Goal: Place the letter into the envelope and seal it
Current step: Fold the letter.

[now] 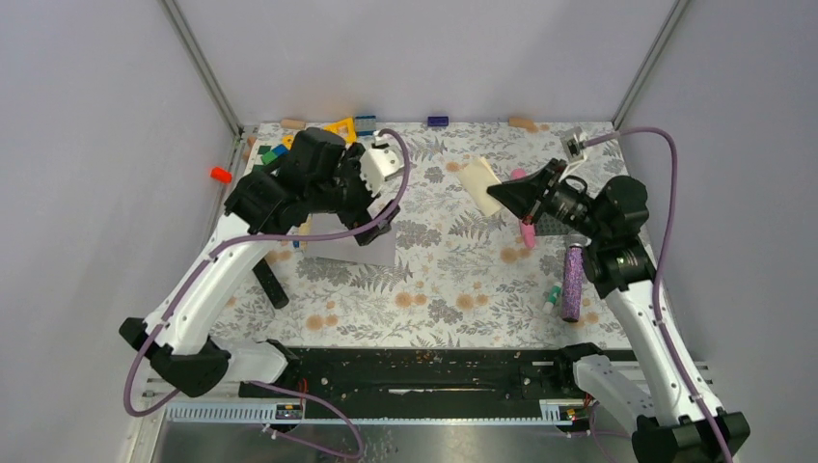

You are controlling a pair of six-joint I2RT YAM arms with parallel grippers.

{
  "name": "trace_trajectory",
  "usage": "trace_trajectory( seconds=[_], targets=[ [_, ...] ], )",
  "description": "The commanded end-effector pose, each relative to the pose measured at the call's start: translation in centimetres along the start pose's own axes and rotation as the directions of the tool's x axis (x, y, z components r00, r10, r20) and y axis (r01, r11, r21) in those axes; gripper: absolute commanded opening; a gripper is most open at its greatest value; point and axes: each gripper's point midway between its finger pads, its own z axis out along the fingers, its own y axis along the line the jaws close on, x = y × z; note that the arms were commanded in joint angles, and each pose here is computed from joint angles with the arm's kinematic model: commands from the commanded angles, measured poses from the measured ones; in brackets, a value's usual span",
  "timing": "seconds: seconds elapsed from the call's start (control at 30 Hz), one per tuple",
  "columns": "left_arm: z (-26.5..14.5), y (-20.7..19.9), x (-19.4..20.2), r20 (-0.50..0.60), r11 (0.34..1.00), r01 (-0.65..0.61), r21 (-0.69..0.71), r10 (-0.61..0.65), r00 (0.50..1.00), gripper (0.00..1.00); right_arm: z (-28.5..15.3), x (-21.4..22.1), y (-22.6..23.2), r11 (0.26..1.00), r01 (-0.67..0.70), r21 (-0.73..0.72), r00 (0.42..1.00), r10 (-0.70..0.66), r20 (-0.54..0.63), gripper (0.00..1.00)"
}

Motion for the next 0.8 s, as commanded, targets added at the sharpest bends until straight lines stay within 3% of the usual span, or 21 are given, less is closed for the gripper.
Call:
trace_trajectory(
  seconds=[0.0, 0.1, 0.23, 0.37, 0.47, 0.57, 0.77],
  targets=[
    [-1.2, -5.5, -4.3, 0.267, 0.949, 0.079, 0.304, -0.165, 0.95, 0.99, -1.3, 1.8, -4.8, 0.966, 0.11, 0.232, 0.994, -0.113, 0.0, 0.0],
    [-0.8, -7.8, -5.1, 0.357, 0.9, 0.05, 0.434, -0.222, 0.908, 0.99, -1.1, 3.1, -4.8, 0.978, 0.05, 0.204, 0.999, -0.051, 0.002, 0.0],
    [-0.7, -9.1, -6.6, 0.427, 0.819, 0.001, 0.574, -0.3, 0.853, 0.99, -0.8, 3.8, -2.3, 0.998, 0.049, 0.049, 0.999, -0.048, -0.011, 0.0],
    [-0.7, -9.2, -7.5, 0.341, 0.668, 0.072, 0.741, -0.467, 0.816, 0.99, -1.5, 3.6, -0.7, 0.993, 0.119, -0.008, 0.993, -0.119, 0.001, 0.0],
    [-0.1, -9.5, -7.5, 0.257, 0.576, 0.098, 0.811, -0.502, 0.826, 0.99, -1.8, 4.0, 0.3, 0.991, 0.12, -0.058, 0.993, -0.121, -0.003, 0.0],
    [0.9, -9.2, -7.6, 0.228, 0.557, 0.131, 0.82, -0.528, 0.818, 0.95, -1.8, 3.8, 0.8, 0.995, 0.071, -0.076, 0.997, -0.07, 0.01, 0.0],
    [-0.1, -8.9, -9.5, 0.318, 0.537, 0.07, 0.841, -0.595, 0.738, 0.85, -1.3, 2.5, 1.1, 0.989, -0.102, -0.103, 0.993, 0.108, 0.055, 0.0]
  ],
)
